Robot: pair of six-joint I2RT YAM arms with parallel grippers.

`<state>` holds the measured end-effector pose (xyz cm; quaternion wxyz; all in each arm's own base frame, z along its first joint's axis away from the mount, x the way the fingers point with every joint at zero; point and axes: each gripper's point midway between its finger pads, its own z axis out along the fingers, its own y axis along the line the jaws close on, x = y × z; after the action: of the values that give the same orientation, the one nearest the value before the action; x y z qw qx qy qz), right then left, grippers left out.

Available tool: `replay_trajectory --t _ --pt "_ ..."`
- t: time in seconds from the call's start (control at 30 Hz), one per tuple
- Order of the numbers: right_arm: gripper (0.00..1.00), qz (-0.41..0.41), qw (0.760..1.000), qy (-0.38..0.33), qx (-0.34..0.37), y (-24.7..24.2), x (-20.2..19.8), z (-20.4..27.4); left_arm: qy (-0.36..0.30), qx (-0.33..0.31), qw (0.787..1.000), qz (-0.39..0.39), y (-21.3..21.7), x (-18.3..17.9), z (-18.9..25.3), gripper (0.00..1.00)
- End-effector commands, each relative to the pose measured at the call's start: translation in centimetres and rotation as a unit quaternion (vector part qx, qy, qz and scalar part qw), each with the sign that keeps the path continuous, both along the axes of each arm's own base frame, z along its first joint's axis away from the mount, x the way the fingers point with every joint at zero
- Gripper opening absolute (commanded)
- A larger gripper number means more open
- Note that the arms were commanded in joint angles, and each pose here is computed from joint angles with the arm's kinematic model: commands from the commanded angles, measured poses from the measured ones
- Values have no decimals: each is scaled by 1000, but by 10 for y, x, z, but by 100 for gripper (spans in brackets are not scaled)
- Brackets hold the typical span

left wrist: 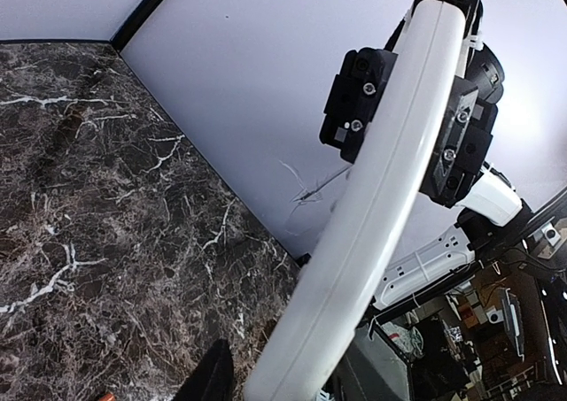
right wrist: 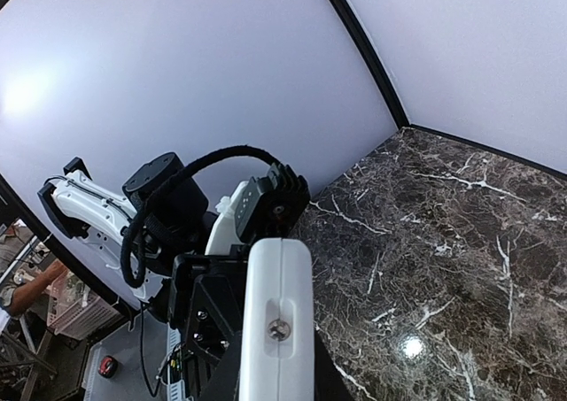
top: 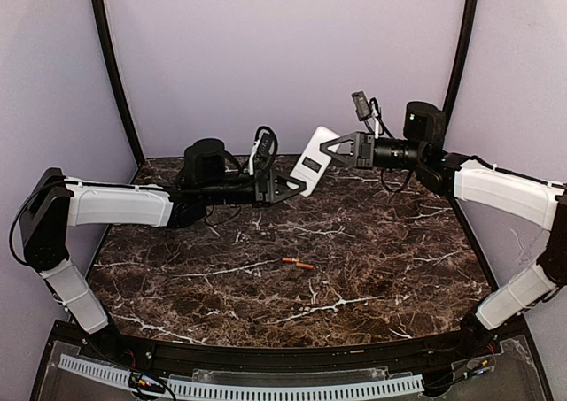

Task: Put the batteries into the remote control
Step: Remove the battery cover from the remote control.

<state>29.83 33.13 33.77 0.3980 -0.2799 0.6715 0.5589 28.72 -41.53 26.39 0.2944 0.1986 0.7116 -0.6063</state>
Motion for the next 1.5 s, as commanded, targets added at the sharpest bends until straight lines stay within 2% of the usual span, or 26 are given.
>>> replay_trajectory --t 0.0,0.17,0.4,0.6,0.87,1.17,1.47 --pt "0 3 1000 -28 14 -4 -9 20 1 19 1000 18 5 3 -3 39" --pt "0 -3 999 -34 16 -9 -8 25 11 24 999 21 5 6 -8 31" --pt "0 -5 999 -41 14 -10 -8 27 14 22 999 22 4 6 -7 34" --pt "0 -10 999 -38 4 -10 -4 19 11 7 1000 12 2 4 1 27" --pt "0 -31 998 -44 -9 -12 3 16 4 -18 1000 -10 0 -4 14 25" --pt "0 -47 998 -44 -18 -14 8 11 1 -45 998 -34 -2 -11 25 24" --pt "0 -61 997 -39 -23 -15 13 9 0 -54 997 -50 -6 -17 26 30"
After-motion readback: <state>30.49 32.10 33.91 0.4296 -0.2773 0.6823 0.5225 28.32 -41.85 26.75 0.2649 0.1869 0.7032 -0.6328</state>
